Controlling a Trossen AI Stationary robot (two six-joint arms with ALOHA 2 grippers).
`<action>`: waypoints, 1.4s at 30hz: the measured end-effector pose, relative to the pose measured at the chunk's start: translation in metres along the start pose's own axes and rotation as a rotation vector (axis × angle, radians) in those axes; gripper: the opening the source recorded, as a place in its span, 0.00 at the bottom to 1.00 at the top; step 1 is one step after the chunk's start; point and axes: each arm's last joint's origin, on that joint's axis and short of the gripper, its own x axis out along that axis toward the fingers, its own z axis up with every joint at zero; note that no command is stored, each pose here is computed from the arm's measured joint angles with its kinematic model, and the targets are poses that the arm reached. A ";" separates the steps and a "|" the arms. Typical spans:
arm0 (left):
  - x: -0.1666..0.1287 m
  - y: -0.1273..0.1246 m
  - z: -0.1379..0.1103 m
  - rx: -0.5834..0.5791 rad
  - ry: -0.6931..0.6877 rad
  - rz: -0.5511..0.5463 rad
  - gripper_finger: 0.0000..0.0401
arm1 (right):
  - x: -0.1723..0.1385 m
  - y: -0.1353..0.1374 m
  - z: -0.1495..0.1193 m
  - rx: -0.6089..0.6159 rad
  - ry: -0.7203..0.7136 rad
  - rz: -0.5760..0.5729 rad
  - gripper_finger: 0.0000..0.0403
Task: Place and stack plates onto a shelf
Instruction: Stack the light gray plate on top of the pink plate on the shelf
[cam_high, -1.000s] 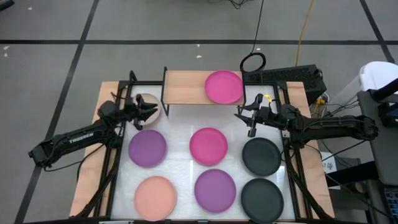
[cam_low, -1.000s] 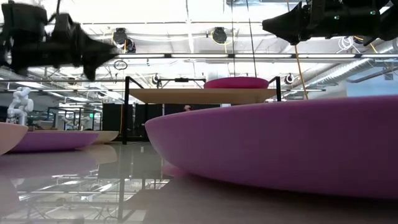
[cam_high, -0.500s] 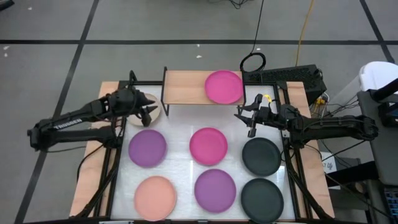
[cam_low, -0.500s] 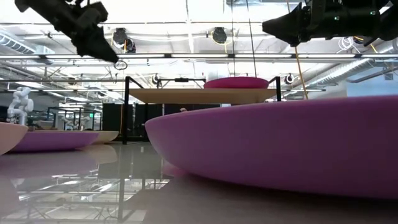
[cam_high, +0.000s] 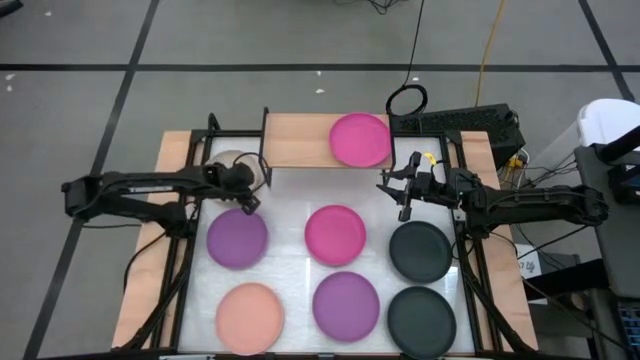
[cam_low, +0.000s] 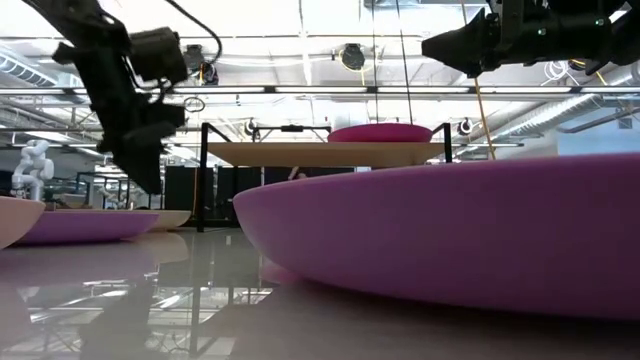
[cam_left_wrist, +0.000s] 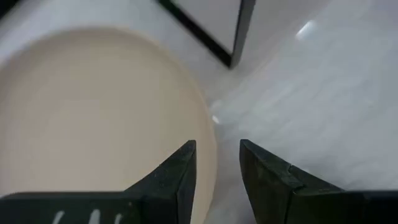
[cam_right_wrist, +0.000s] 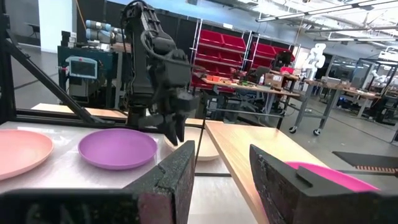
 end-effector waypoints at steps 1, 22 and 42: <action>0.004 -0.001 0.000 -0.012 0.017 0.007 0.32 | 0.000 0.000 0.000 0.000 0.000 0.000 0.33; 0.037 -0.005 -0.004 0.005 0.145 0.133 0.10 | 0.000 0.000 -0.001 0.018 0.013 0.003 0.33; -0.104 0.000 0.081 0.016 -0.134 0.301 0.02 | 0.000 0.000 -0.002 0.032 0.025 0.004 0.33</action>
